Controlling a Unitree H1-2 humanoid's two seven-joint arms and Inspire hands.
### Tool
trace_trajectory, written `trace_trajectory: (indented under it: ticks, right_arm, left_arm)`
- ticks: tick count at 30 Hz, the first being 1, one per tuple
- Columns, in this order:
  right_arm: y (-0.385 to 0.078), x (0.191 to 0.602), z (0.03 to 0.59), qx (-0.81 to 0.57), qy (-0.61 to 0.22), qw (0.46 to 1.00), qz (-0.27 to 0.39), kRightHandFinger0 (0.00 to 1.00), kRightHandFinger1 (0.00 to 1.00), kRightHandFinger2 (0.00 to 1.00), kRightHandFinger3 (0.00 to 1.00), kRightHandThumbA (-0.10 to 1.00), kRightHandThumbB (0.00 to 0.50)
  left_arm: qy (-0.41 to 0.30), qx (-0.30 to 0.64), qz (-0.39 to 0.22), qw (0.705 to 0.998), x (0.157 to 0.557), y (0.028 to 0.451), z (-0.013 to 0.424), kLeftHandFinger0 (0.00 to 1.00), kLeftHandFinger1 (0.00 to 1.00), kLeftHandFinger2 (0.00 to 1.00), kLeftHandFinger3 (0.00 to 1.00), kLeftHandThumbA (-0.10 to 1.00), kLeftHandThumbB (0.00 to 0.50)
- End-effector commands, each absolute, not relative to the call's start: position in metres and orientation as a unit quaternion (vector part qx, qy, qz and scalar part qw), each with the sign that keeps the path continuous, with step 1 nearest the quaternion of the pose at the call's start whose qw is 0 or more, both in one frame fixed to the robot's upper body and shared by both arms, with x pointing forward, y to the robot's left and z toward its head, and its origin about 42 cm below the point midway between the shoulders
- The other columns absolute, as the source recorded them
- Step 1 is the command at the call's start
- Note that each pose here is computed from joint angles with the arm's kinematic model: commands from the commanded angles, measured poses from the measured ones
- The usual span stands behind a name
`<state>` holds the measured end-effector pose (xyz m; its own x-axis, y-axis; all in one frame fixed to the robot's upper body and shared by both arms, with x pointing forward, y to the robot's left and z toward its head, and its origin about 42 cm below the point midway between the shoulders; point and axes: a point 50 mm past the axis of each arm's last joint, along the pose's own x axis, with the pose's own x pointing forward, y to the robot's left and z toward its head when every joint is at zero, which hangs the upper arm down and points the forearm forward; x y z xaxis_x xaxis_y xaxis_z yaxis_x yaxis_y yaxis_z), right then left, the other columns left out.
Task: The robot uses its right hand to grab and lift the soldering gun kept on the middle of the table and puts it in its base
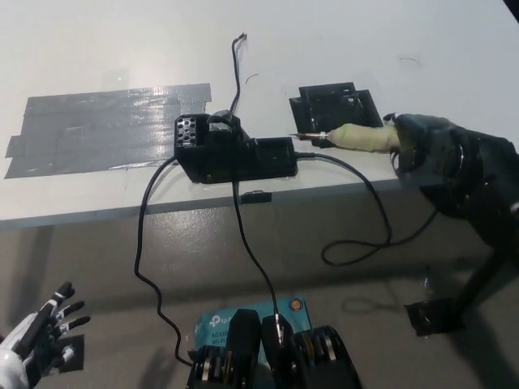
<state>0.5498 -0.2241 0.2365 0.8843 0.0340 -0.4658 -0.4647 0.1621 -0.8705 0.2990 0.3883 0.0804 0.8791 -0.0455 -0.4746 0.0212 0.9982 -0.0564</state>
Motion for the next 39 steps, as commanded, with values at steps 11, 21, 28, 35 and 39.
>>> trace_trajectory:
  ticks: [11,21,28,35,39]
  right_arm:
    - [-0.217,0.526,0.172,-0.729,0.227,0.616,0.193,0.07,0.21,0.3,0.42,-0.1,0.256]
    - [-0.219,0.515,0.155,-0.762,0.227,0.576,0.189,0.16,0.59,0.74,1.0,-0.09,0.0]
    - [-0.218,0.505,0.146,-0.757,0.2,0.596,0.179,0.38,0.65,0.74,0.87,0.42,0.0]
    - [-0.227,0.494,0.147,-0.723,0.072,0.679,0.108,0.0,0.3,0.58,0.44,-0.04,0.0]
    - [-0.234,0.494,0.15,-0.702,0.015,0.707,0.088,0.01,0.33,0.59,0.33,-0.01,0.0]
  left_arm:
    - [0.225,-0.003,-0.056,0.973,0.303,0.389,0.093,0.98,1.0,1.0,1.0,0.78,0.148]
    - [0.227,0.007,-0.065,0.972,0.304,0.388,0.093,1.0,1.0,1.0,1.0,0.79,0.14]
    - [0.227,0.012,-0.074,0.971,0.302,0.39,0.092,1.0,1.0,1.0,1.0,0.81,0.129]
    - [0.232,0.023,-0.072,0.97,0.301,0.39,0.091,1.0,1.0,1.0,1.0,0.81,0.133]
    - [0.236,0.022,-0.068,0.969,0.3,0.392,0.09,1.0,1.0,1.0,1.0,0.8,0.131]
